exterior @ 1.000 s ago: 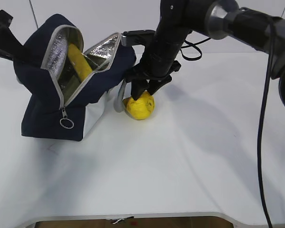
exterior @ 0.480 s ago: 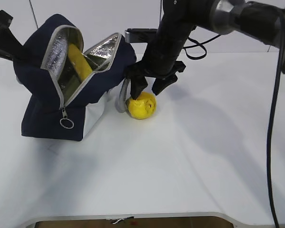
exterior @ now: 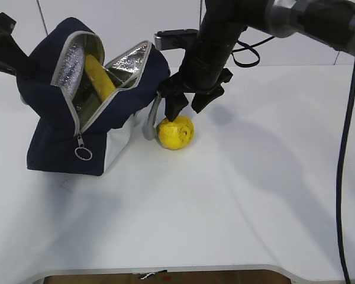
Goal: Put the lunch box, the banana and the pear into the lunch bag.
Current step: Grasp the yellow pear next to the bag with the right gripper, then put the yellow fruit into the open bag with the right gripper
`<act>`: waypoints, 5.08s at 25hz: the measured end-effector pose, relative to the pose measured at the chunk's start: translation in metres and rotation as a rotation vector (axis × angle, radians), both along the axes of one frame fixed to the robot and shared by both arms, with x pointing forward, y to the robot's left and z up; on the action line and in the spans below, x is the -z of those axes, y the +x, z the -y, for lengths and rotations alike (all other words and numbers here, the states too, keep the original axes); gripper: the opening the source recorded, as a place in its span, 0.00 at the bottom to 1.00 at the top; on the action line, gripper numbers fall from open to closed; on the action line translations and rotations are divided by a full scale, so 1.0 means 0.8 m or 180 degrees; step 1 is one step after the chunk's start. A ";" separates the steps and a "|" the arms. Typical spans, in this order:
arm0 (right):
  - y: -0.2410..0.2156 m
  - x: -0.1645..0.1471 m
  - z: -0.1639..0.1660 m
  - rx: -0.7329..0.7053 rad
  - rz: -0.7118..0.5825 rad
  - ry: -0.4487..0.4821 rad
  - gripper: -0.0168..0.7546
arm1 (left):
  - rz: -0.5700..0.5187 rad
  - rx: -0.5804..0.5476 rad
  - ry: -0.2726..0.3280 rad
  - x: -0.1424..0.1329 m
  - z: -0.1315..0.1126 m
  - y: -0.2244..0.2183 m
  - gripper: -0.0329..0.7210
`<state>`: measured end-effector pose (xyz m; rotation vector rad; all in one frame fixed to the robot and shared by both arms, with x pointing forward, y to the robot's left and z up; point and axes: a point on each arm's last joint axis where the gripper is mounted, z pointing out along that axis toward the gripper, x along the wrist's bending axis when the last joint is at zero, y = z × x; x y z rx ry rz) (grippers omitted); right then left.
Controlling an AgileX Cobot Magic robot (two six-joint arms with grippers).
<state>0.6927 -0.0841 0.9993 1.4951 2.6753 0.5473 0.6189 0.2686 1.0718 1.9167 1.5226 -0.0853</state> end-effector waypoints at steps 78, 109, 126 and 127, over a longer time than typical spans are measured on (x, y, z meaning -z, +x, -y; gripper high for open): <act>0.006 0.038 -0.006 -0.0071 0.0021 -0.0396 0.73 | -0.0063 0.0069 0.0143 0.003 -0.003 -0.003 0.07; -0.042 -0.156 -0.032 -0.0212 0.0731 0.1422 0.73 | -0.0042 0.0031 -0.0023 0.000 0.001 -0.002 0.07; -0.001 -0.065 -0.062 -0.0152 0.0479 0.1792 0.81 | -0.0058 0.0033 -0.0111 -0.001 0.003 -0.002 0.07; 0.000 -0.066 -0.062 -0.0150 0.0490 0.1796 0.81 | -0.0058 0.0033 -0.0111 -0.001 0.003 -0.002 0.07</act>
